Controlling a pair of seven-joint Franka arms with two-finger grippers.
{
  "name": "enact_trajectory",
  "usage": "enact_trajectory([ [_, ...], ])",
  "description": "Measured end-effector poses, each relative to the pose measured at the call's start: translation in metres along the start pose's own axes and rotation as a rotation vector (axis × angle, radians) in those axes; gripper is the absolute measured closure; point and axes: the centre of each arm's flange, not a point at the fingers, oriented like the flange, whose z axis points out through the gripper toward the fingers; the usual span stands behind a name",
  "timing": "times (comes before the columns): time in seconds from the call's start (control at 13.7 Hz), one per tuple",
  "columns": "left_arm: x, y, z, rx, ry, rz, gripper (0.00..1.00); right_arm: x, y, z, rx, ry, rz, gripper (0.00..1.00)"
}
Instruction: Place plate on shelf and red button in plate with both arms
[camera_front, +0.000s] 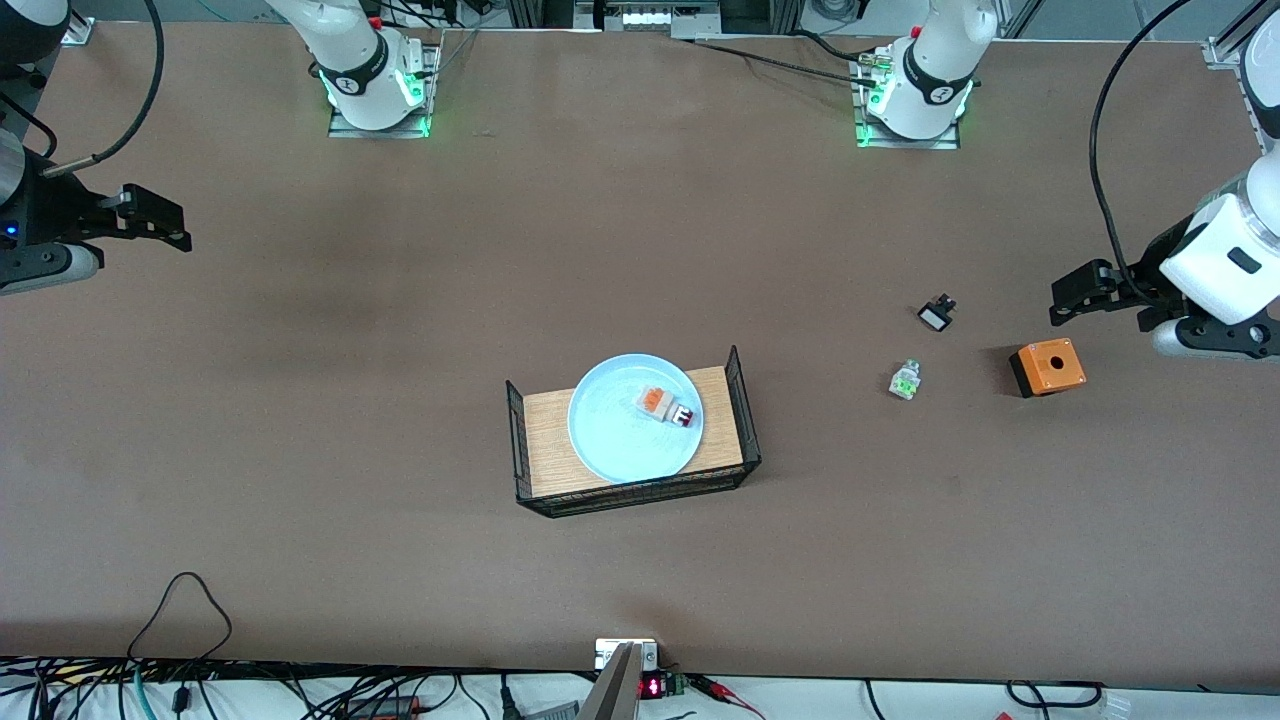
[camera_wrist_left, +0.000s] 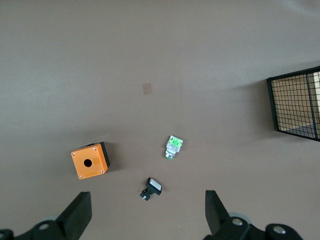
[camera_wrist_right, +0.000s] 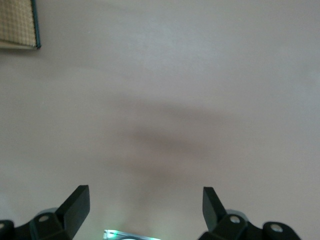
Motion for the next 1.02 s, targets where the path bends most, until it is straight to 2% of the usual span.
enact_trajectory([
  [0.22, -0.0003, -0.0026, -0.0010, 0.001, 0.002, -0.011, 0.00, -0.0040, -0.0020, -0.0010, 0.001, -0.017, 0.115, 0.00],
  [1.02, -0.0005, -0.0096, -0.0016, 0.003, 0.003, -0.023, 0.00, -0.0078, -0.0035, -0.0021, 0.001, -0.032, 0.122, 0.00],
])
